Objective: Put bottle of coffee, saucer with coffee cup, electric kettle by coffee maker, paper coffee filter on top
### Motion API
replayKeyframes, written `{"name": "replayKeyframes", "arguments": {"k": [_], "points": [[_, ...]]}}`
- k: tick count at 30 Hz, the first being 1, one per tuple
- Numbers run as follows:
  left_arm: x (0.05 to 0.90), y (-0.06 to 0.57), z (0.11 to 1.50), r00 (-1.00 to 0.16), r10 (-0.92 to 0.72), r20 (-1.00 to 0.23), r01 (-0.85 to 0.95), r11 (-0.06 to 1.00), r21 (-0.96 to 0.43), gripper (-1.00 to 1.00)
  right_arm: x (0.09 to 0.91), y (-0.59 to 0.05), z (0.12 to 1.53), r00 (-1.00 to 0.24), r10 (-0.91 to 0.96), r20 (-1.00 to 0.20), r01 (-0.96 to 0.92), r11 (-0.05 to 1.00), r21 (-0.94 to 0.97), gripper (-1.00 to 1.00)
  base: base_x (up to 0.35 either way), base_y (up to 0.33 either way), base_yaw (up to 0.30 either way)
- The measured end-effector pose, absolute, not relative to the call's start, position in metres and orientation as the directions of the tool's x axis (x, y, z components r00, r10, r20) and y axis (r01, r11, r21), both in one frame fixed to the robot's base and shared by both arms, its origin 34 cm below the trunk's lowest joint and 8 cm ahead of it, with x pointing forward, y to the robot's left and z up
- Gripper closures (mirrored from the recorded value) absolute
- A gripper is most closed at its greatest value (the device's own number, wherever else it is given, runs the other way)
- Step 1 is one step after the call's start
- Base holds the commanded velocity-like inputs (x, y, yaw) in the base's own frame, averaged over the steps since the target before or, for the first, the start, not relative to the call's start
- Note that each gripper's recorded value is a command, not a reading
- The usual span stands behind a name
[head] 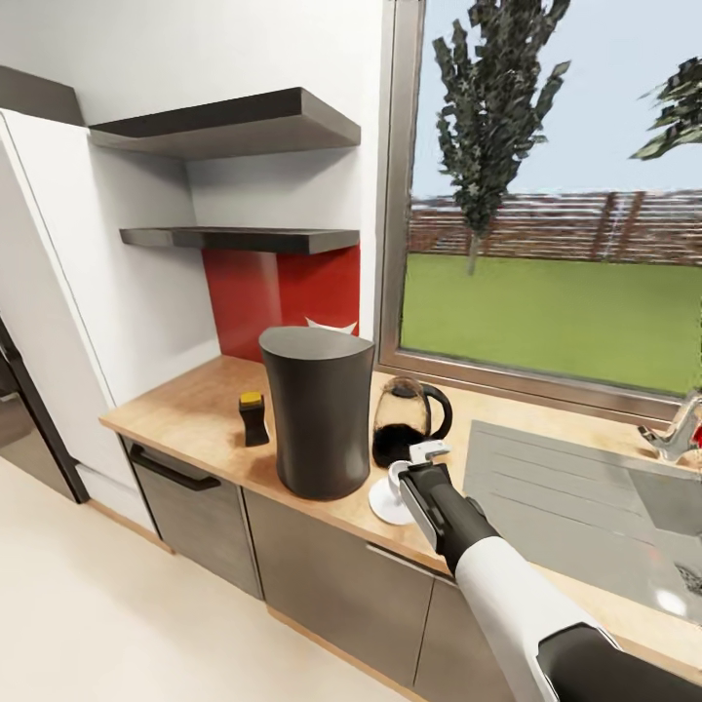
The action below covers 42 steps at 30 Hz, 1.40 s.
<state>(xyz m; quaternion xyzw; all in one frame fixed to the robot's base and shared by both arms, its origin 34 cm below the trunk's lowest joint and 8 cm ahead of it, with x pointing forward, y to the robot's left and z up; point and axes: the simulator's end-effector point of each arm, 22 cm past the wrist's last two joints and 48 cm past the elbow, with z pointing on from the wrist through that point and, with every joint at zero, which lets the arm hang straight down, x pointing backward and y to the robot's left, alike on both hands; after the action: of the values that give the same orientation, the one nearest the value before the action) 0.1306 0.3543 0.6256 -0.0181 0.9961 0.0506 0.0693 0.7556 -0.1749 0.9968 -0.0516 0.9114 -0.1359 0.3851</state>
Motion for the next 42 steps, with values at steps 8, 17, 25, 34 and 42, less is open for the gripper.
{"name": "replayKeyframes", "arguments": {"k": [8, 17, 25, 34, 42], "points": [[0.131, 0.354, 0.626, -0.99, -0.029, -0.14, -0.043, 0.994, 0.098, -1.0, 0.752, -0.176, 0.985, -0.709, -0.201, -0.676, 0.006, 0.957, -0.291, 1.0, 0.0, 0.0, -0.005], [0.131, 0.355, 0.626, -0.99, -0.032, -0.141, -0.046, 0.994, 0.099, -1.0, 0.753, -0.175, 0.985, -0.701, -0.197, -0.685, 0.009, 0.959, -0.285, -1.0, 0.0, 0.026, 0.0], [0.131, 0.354, 0.626, -0.99, -0.031, -0.141, -0.045, 0.994, 0.099, -1.0, 0.753, -0.175, 0.985, -0.7, -0.196, -0.686, 0.01, 0.959, -0.284, -1.0, 0.0, 0.001, 0.0], [0.131, 0.354, 0.626, -0.99, -0.03, -0.14, -0.045, 0.994, 0.099, -1.0, 0.756, -0.176, 0.99, -0.693, -0.19, -0.695, 0.016, 0.96, -0.279, -1.0, 0.0, 0.0, 0.0], [0.131, 0.354, 0.626, -0.99, -0.028, -0.141, -0.042, 0.994, 0.097, -1.0, 0.788, -0.163, 1.086, -0.524, -0.148, -0.839, 0.062, 0.976, -0.211, -1.0, 0.0, 0.0, 0.0]]}}
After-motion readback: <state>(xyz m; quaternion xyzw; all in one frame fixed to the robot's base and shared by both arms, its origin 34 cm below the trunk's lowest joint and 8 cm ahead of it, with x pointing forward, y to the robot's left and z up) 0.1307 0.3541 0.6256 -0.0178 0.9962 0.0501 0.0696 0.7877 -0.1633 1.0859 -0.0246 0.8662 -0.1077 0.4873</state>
